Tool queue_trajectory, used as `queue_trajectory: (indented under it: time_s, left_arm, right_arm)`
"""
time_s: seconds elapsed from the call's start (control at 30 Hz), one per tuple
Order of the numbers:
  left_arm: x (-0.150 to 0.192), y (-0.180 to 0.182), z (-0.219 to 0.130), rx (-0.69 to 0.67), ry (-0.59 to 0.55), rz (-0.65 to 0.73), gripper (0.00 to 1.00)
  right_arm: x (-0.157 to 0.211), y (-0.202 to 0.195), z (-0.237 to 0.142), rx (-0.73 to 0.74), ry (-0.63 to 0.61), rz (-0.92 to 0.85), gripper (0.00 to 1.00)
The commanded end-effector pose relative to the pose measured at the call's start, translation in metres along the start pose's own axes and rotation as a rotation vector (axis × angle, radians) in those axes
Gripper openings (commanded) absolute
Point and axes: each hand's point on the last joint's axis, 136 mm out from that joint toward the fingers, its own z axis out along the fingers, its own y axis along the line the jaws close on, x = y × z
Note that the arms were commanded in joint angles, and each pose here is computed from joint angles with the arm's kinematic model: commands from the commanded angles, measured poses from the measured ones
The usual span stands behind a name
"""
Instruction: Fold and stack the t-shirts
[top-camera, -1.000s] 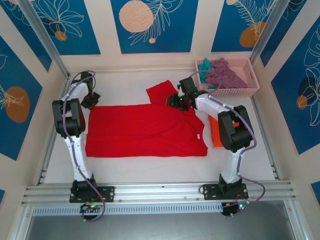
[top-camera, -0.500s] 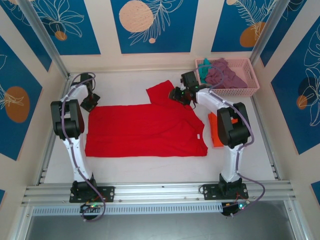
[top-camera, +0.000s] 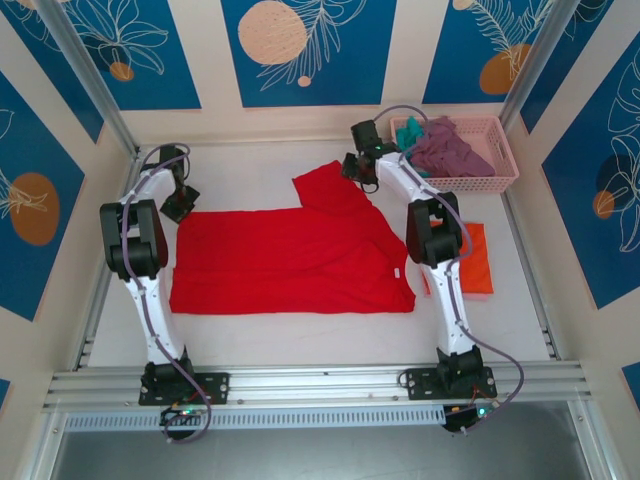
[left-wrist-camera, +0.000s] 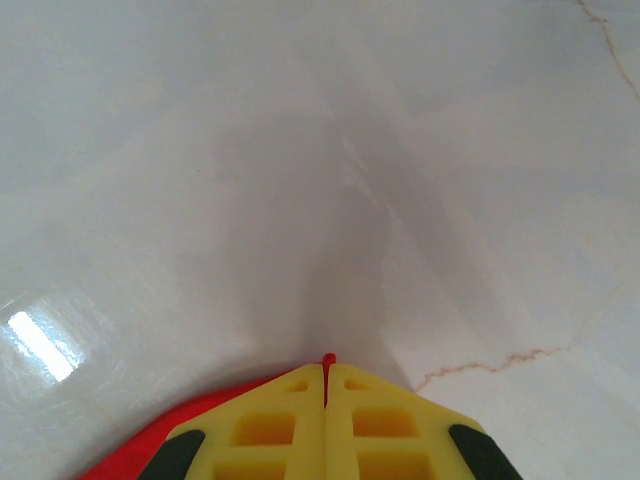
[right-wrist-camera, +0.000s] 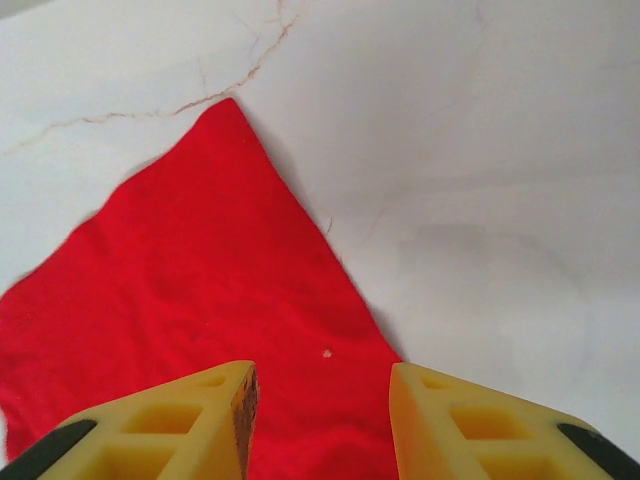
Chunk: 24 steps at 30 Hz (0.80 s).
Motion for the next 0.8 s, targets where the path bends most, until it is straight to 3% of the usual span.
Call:
queue_trajectory:
  time_s: [0.0, 0.57, 0.63, 0.77]
  left_arm:
    - [-0.001, 0.004, -0.008, 0.007, 0.005, 0.019, 0.0]
    - [0.002, 0.001, -0.006, 0.02, 0.022, 0.017, 0.0]
    - [0.002, 0.001, -0.006, 0.02, 0.023, 0.018, 0.0]
    - [0.002, 0.0, -0.005, 0.025, 0.026, 0.017, 0.0]
  right_arm:
    - [0.015, -0.01, 0.008, 0.077, 0.069, -0.093, 0.41]
    - [0.061, -0.017, 0.044, 0.117, 0.225, -0.324, 0.37]
    - [0.068, -0.017, 0.044, 0.121, 0.246, -0.341, 0.34]
    - [0.076, -0.021, 0.046, 0.138, 0.277, -0.376, 0.19]
